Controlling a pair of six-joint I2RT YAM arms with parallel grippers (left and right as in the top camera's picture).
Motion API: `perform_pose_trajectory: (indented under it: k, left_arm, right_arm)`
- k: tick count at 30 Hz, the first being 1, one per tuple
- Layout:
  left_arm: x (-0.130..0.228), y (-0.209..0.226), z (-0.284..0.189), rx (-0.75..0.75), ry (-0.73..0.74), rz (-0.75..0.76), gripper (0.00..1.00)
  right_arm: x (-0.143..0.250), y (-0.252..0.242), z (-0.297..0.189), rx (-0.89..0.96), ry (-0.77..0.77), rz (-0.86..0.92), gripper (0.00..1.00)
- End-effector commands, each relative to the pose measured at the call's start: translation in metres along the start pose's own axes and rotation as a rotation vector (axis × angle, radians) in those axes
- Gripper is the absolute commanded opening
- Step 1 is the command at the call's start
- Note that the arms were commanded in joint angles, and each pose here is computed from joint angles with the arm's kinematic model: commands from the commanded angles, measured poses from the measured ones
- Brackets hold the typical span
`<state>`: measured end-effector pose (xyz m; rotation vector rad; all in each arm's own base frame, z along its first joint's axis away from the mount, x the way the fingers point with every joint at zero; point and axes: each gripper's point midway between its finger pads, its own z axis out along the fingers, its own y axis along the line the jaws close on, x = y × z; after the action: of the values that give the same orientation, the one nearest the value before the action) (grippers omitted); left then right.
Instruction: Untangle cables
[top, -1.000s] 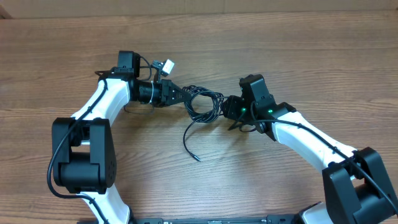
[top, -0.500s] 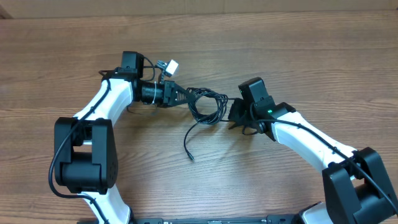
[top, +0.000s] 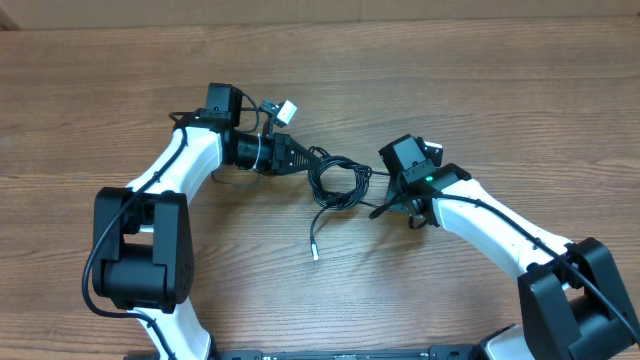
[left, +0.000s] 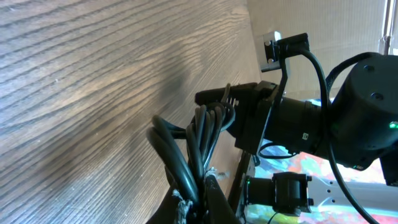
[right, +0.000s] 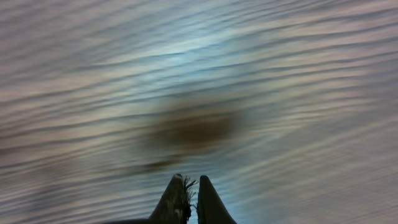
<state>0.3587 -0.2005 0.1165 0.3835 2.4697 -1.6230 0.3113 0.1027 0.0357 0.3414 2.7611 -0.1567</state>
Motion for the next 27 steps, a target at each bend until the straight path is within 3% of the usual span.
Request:
perform_pose_trajectory:
  k: [1, 6, 9, 12, 17, 18, 19, 22, 27]
  left_arm:
    - [-0.010, 0.016, -0.019, -0.050, -0.049, 0.004, 0.04]
    - [-0.009, 0.029, -0.020, -0.121, -0.049, -0.026, 0.04]
    - [-0.009, 0.040, -0.022, -0.185, -0.051, -0.068, 0.04]
    - [-0.008, 0.049, -0.024, -0.241, -0.051, -0.080, 0.04]
    - [-0.008, 0.052, -0.024, -0.257, -0.051, -0.080, 0.05]
    - [-0.008, 0.051, -0.024, -0.257, -0.050, -0.079, 0.07]
    - [-0.008, 0.052, -0.023, -0.262, -0.048, -0.078, 0.21]
    - [-0.007, 0.056, -0.021, -0.296, -0.040, -0.072, 0.41]
    - [-0.009, 0.064, -0.018, -0.366, -0.043, -0.068, 0.49]
  right_arm:
    - [-0.020, -0.077, -0.005, 0.366, -0.135, -0.008, 0.04]
    - [-0.023, -0.105, -0.019, 0.528, -0.175, -0.061, 0.04]
    - [-0.024, -0.105, -0.019, 0.527, -0.180, -0.055, 0.04]
    - [-0.020, -0.090, -0.010, 0.439, -0.150, -0.027, 0.04]
    - [-0.009, -0.029, 0.008, 0.101, -0.042, 0.045, 0.04]
    - [-0.008, -0.016, 0.009, 0.034, -0.024, 0.050, 0.04]
    - [-0.007, 0.000, 0.008, -0.051, -0.001, 0.039, 0.04]
    - [-0.001, 0.043, 0.001, -0.281, 0.060, -0.004, 0.04]
    - [0.009, 0.086, -0.019, -0.540, 0.146, -0.033, 0.04]
